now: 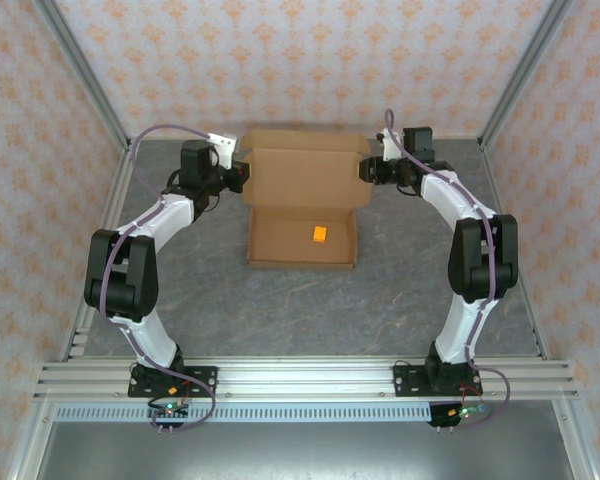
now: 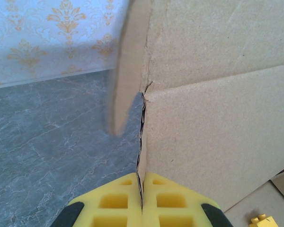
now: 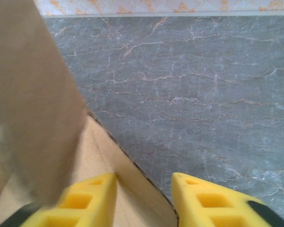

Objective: Fold the paper box

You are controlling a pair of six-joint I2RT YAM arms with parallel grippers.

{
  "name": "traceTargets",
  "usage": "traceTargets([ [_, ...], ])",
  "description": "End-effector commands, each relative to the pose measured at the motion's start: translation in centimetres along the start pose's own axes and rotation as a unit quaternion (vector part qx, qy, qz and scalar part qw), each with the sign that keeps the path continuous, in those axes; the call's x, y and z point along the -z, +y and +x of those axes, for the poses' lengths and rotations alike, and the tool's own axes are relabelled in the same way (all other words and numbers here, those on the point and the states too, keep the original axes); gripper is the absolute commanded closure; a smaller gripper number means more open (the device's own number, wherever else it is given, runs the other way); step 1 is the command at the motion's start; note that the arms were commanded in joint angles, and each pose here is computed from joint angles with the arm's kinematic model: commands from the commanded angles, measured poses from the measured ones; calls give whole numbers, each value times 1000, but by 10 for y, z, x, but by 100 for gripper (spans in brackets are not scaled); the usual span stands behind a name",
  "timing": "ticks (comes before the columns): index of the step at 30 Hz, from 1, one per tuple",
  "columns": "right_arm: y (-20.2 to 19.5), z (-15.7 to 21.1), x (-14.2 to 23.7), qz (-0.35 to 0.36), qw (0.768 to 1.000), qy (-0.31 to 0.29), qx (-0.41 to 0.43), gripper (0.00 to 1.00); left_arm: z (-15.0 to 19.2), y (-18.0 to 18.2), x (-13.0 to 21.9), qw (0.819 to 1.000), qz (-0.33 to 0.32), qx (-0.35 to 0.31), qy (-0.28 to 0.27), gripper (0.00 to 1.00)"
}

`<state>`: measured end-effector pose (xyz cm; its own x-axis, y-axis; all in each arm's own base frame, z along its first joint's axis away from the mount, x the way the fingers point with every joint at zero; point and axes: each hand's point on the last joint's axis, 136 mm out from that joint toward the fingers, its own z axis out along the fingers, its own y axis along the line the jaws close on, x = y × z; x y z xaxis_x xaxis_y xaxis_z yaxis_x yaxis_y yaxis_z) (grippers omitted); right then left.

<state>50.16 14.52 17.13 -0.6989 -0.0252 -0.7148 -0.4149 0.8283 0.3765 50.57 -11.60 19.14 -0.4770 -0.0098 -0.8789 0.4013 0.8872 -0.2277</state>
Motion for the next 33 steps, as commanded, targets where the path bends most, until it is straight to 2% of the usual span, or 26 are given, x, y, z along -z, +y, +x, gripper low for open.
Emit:
traceTargets([
  [1,4,-11,5,-7,1000,-13,18,71,-20,-5,8,999,-4,-17,-32,100],
  [7,5,-15,12,20,999,-17,24,81,-20,-7,6,999,-10,-18,-30,100],
  [18,-3,-19,22,176,984,-35,15,97,-25,-12,8,997,-65,-16,-46,100],
  [23,1,-24,31,217,972,-89,-9,99,-30,-14,18,991,-105,-13,-77,100],
  [33,17,-30,44,244,951,-189,-26,100,-28,-9,34,972,-182,16,-148,100],
])
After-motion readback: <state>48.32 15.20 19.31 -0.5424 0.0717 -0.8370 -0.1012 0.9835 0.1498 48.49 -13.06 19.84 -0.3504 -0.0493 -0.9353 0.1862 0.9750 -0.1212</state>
